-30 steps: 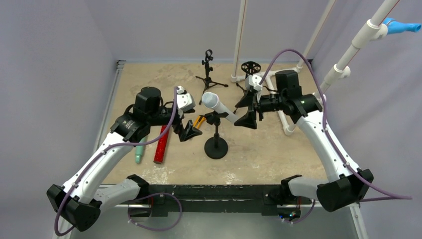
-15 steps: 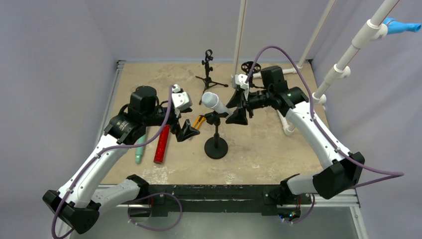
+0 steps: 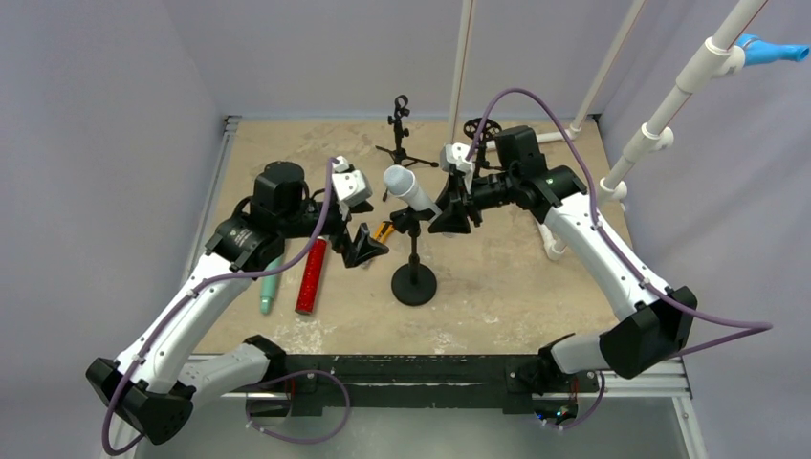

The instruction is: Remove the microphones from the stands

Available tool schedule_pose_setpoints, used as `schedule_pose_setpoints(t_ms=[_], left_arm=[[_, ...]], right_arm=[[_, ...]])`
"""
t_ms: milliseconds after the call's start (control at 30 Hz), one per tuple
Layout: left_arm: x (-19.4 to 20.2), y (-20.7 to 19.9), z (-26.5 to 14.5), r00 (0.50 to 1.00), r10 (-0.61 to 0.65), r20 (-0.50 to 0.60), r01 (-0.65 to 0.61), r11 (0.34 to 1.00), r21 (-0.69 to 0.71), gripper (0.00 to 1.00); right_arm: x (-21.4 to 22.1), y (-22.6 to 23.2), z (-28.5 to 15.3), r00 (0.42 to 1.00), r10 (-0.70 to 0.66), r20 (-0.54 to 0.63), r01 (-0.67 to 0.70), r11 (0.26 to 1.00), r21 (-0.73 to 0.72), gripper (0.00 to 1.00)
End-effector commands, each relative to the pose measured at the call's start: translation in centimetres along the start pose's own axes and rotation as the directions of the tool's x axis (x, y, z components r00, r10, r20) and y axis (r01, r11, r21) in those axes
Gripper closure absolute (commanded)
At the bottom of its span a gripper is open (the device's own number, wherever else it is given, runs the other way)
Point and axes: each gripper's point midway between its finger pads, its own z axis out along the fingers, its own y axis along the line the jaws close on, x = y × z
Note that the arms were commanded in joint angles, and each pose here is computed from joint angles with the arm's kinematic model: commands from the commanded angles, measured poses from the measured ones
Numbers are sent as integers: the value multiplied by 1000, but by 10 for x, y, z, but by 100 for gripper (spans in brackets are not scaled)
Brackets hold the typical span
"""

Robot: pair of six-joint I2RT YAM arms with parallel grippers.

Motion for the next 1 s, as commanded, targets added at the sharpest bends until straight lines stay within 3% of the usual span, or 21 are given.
schedule_pose_setpoints(t_ms=[0, 133, 200, 600, 700, 900, 967], left_arm=[[-24, -1, 5, 997, -10, 81, 8, 1000, 22, 0], [-27, -6, 10, 994, -20, 106, 14, 998, 65, 1], [-28, -8, 14, 993, -20, 119, 10, 996, 85, 1], [-41, -9, 37, 979, -77, 191, 49, 988, 150, 3], [-42, -11, 40, 979, -81, 187, 52, 986, 155, 9], [-33, -13, 48, 985, -71, 157, 46, 986, 160, 34], [-30, -14, 50, 986, -68, 152, 44, 986, 160, 38]], right_arm=[[-16, 5, -3, 998, -52, 40, 52, 999, -2, 70], [-15, 9, -6, 997, -58, 41, 58, 998, 13, 95], [-13, 10, -7, 997, -58, 44, 57, 998, 25, 100], [-6, 15, -10, 997, -60, 45, 57, 997, 57, 100], [-6, 14, -10, 997, -59, 46, 56, 997, 59, 100], [-8, 13, -12, 997, -61, 43, 58, 996, 70, 100], [-9, 13, -12, 997, -63, 43, 60, 996, 71, 100]])
